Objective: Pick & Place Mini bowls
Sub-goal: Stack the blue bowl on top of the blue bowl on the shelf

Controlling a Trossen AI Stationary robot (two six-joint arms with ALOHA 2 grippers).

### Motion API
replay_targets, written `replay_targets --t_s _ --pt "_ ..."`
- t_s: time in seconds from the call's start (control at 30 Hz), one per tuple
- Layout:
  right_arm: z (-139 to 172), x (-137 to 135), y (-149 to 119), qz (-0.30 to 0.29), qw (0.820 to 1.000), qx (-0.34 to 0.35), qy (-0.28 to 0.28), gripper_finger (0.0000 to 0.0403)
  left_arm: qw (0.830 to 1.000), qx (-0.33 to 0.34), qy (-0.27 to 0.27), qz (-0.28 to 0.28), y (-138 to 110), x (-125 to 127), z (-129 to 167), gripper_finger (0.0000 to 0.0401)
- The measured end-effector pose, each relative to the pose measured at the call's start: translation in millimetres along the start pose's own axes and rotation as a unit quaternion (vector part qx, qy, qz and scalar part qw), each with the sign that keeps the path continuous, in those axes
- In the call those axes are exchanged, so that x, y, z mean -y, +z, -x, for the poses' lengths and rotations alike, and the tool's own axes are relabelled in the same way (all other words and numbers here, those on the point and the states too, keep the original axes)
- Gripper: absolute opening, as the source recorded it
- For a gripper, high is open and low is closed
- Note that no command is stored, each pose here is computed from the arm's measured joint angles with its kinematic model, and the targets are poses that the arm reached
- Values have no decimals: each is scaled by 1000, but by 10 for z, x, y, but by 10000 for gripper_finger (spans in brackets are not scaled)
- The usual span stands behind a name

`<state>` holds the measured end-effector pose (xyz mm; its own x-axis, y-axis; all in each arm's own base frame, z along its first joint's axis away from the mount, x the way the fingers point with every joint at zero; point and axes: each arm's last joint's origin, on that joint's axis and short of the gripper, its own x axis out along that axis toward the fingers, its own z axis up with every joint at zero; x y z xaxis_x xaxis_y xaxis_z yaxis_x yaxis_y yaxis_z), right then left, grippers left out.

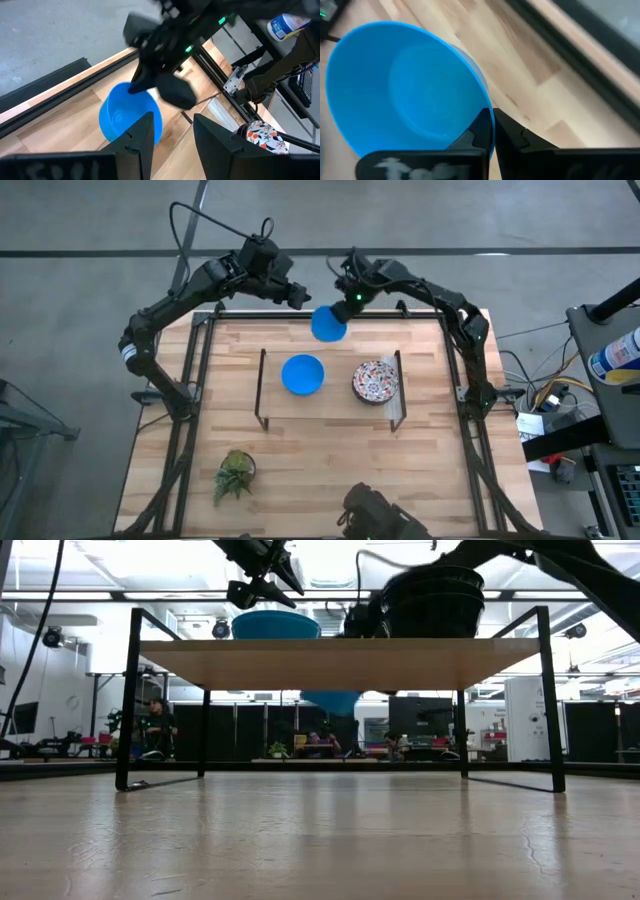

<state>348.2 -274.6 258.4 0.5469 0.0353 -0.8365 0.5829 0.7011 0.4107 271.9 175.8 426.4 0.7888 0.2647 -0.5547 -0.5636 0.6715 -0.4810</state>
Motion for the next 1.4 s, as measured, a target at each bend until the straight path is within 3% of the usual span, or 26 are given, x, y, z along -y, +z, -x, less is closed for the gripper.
replay_targets --t_s 0.27,0.47,0.73,1.03,1.4 --pt "624 -384 158 28 999 23 14 9 1000 5 1 -3 9 -8 52 128" --pt "824 -814 100 27 999 19 32 9 999 28 -16 -18 8 53 301 128" --pt "759 -1359 -76 47 997 3 55 9 999 28 -25 -1 -110 116 740 128" --pt "636 -1789 -280 62 997 -4 47 9 1000 1 -10 -6 -229 106 914 128" --pt "521 -1889 -363 58 998 3 8 8 1000 -21 1 -8 -277 71 863 128"
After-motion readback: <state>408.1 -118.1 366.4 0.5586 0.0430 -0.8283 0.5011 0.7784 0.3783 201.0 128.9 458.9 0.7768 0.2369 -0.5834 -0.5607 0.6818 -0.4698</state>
